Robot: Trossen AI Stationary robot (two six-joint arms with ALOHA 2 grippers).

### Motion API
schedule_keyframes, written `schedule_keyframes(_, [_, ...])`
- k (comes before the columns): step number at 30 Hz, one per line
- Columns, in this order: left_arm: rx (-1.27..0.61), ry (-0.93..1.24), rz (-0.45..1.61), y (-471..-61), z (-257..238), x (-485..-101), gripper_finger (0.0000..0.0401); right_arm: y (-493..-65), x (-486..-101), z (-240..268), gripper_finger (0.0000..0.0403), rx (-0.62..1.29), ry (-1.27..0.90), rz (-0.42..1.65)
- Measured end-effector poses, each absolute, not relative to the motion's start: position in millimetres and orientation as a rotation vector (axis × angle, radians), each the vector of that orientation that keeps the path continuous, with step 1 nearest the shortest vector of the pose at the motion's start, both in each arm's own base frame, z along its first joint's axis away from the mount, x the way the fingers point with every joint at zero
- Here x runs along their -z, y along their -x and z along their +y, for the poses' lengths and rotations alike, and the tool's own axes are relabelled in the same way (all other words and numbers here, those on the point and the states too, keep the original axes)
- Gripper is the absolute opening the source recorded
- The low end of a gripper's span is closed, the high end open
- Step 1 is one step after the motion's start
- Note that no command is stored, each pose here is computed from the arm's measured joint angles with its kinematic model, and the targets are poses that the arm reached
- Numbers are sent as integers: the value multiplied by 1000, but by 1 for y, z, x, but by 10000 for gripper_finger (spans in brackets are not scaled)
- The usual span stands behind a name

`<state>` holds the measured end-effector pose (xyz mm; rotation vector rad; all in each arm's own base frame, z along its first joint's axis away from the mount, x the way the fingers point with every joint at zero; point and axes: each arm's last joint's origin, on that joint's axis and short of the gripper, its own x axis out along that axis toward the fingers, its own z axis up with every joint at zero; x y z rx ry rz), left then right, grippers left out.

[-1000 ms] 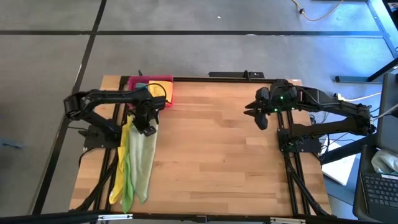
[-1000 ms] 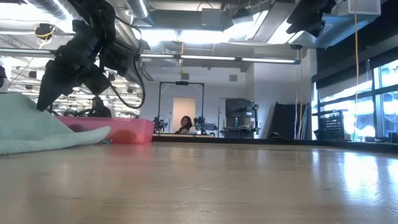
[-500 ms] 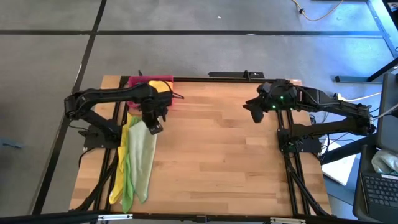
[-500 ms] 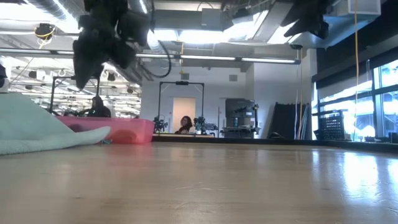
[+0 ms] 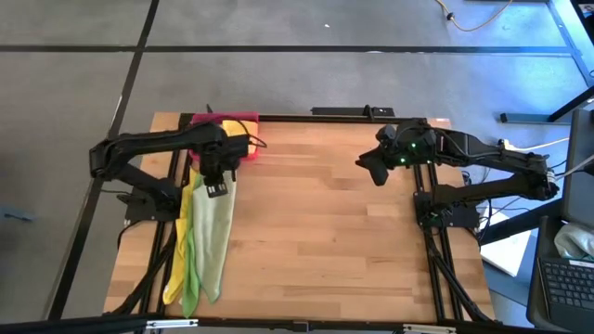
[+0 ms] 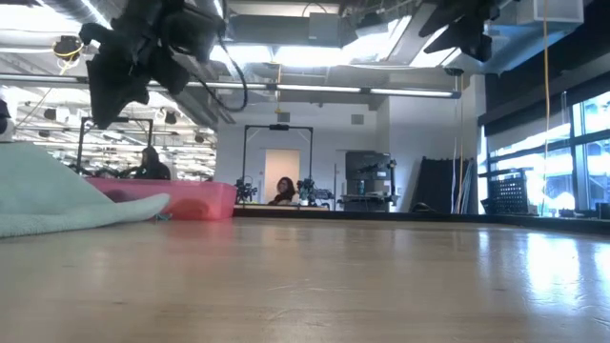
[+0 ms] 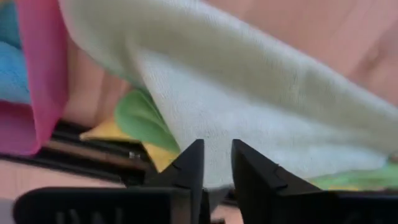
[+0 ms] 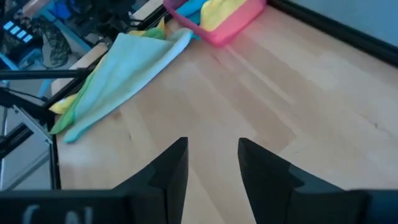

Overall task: Fold microfiber towels
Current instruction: Fold the light green microfiber towel

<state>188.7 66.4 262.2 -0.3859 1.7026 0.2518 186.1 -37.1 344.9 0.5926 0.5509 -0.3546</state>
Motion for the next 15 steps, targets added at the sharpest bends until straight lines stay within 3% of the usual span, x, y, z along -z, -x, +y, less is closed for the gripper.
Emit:
schedule_keyframes(4, [-322, 394, 1538, -176, 62, -269, 104, -187, -345, -36, 143, 324, -627, 557])
schedule_keyframes(10, [-378, 487, 1624, -158, 64, -257, 140, -188, -345, -33, 143, 293, -609, 567])
schedule_keyframes(15, [-504, 689, 1668, -146, 72, -237, 174, -189, -344, -30, 143, 247, -574, 584])
